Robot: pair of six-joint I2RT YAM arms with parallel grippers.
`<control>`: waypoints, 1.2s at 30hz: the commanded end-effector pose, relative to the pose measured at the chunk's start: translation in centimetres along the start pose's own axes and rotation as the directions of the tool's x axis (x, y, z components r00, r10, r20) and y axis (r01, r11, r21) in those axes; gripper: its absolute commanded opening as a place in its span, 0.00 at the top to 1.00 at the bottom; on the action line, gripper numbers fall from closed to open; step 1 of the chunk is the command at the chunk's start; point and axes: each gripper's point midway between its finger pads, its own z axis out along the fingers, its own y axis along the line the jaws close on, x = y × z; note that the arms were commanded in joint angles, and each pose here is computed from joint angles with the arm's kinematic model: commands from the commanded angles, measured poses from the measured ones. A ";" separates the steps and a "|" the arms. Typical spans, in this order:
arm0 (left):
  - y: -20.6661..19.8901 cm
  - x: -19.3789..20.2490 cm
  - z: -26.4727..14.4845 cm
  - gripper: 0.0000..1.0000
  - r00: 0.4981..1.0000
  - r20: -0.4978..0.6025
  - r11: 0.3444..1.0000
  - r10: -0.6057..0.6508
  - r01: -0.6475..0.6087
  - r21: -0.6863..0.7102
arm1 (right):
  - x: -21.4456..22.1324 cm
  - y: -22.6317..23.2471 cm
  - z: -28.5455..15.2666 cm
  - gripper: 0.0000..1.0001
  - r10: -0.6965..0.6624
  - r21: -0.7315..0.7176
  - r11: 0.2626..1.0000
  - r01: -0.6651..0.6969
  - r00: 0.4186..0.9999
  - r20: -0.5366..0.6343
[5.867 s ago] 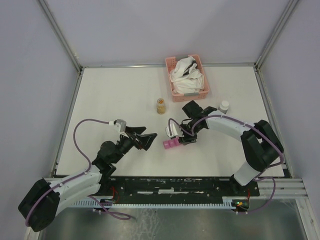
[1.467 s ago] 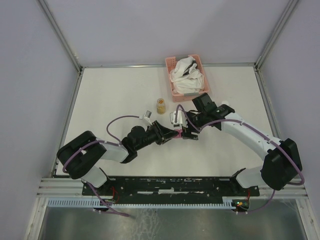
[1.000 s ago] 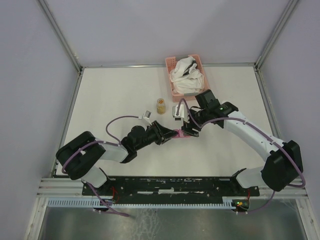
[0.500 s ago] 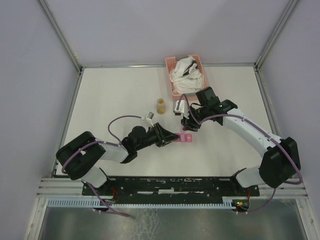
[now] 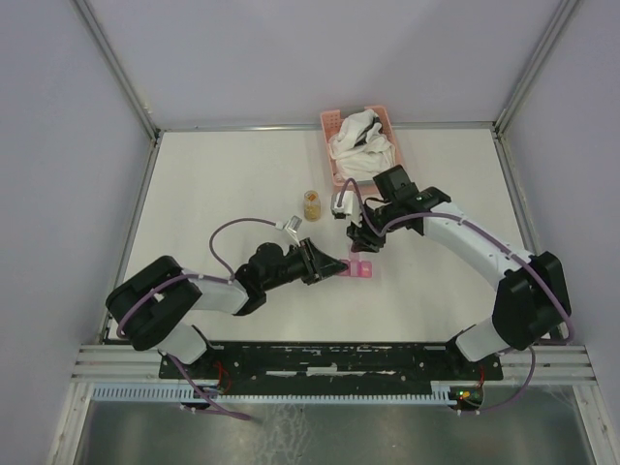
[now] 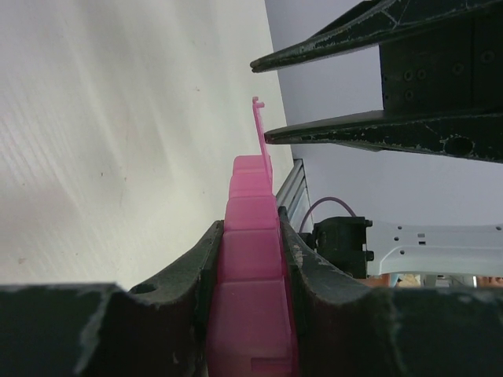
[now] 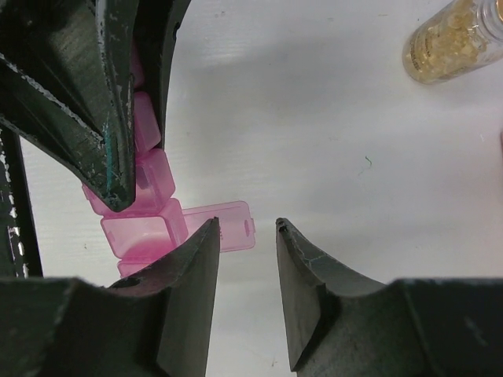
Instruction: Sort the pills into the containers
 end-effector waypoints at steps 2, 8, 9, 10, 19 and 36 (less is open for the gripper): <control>-2.0 -0.7 0.3 0.97 0.995 0.016 0.993 0.097 -0.098 0.063 | -1.7 -0.7 -0.7 0.51 0.038 -0.012 0.999 -0.037 0.998 0.041; 0.0 -0.5 1.0 0.97 0.997 0.031 0.998 0.065 -0.066 0.025 | -3.3 -0.9 -4.0 0.33 0.114 -0.034 0.993 -0.109 0.979 0.169; 0.3 -0.6 1.1 0.97 0.998 0.038 0.998 0.053 -0.054 0.023 | -3.4 -0.7 -4.5 0.30 0.124 -0.050 0.992 -0.117 0.974 0.190; 0.5 -0.7 1.3 0.97 0.998 0.047 0.999 0.043 -0.044 0.022 | -3.3 -0.6 -4.8 0.28 0.134 -0.065 0.990 -0.123 0.970 0.204; 3.4 -1.6 3.3 0.97 0.993 0.119 0.999 -0.027 0.031 -0.029 | -1.0 -0.6 -4.5 0.25 0.171 -0.124 0.981 -0.151 0.971 0.169; 6.6 -1.2 4.6 0.79 0.991 0.108 0.993 -0.076 0.085 -0.078 | 8.7 1.1 -1.0 0.14 -0.293 -0.163 0.943 0.289 0.956 -0.002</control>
